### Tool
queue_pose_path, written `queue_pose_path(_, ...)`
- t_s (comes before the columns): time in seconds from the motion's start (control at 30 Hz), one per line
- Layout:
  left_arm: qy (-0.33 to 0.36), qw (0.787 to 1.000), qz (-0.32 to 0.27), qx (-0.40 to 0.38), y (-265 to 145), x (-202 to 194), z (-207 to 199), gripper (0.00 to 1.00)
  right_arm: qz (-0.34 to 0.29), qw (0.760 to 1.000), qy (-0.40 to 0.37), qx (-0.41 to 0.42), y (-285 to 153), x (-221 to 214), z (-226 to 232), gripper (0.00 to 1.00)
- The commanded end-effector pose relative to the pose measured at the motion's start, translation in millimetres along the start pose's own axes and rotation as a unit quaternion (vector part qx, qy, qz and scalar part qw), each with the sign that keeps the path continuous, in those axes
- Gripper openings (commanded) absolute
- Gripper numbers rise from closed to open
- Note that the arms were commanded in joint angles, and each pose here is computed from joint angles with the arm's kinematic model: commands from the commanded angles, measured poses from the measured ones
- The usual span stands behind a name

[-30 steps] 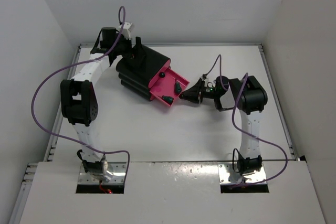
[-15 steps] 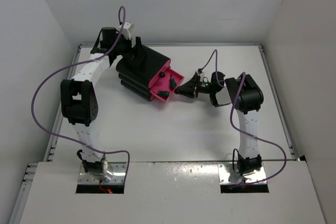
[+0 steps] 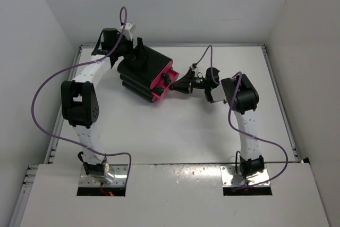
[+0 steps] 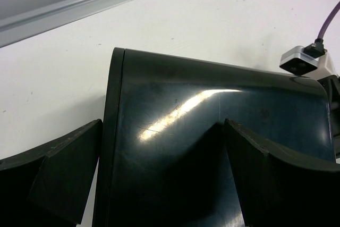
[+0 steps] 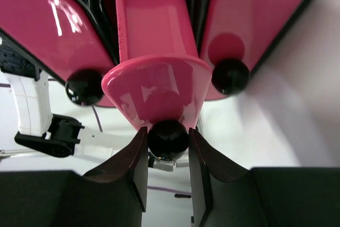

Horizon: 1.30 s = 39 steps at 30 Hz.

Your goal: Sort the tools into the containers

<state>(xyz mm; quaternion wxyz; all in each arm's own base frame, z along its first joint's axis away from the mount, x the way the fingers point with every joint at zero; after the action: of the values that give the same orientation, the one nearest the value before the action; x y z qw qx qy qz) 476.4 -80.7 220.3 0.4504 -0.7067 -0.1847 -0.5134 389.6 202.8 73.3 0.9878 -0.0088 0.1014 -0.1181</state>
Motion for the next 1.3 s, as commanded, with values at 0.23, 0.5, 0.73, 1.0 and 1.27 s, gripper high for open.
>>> queue_pose_path(0.23, -0.039, 0.962, 0.269, -0.022, 1.4, -137.1, -22.2, 0.99, -0.003, 0.997, -0.058, 0.044, 46.0, 6.3, 8.8, 0.22)
queue_pose_path(0.5, -0.033, 0.962, 0.271, -0.019, -1.0, -137.3, -22.1, 0.99, -0.002, 0.997, -0.062, 0.045, 63.8, 6.8, 4.1, 0.37)
queue_pose_path(0.73, -0.035, 0.961, 0.275, -0.02, -1.7, -140.5, -23.0, 0.99, 0.02, 0.995, -0.091, 0.047, 60.8, 0.0, 14.3, 0.54)
queue_pose_path(1.0, -0.044, 0.962, 0.268, -0.025, -2.8, -136.5, -25.4, 0.99, 0.002, 0.986, -0.162, 0.036, 0.0, -21.7, 62.0, 0.54)
queue_pose_path(1.27, -0.042, 0.963, 0.264, -0.024, -1.8, -135.6, -24.7, 0.99, -0.016, 0.954, -0.291, -0.07, -12.3, -18.6, 87.1, 0.55)
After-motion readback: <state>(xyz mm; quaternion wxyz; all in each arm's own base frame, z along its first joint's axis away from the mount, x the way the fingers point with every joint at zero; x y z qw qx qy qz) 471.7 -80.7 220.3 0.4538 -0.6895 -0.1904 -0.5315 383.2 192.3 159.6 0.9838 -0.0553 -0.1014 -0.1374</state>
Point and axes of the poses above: each gripper's point midway between its finger pads, its own y axis out along the fingers, its own z axis along the line the jaws close on, x = y × z, the point moved 9 cm from there along -y, back along the fingers, and after that the axes turned 11 degrees about y, right-handed, at the moved point
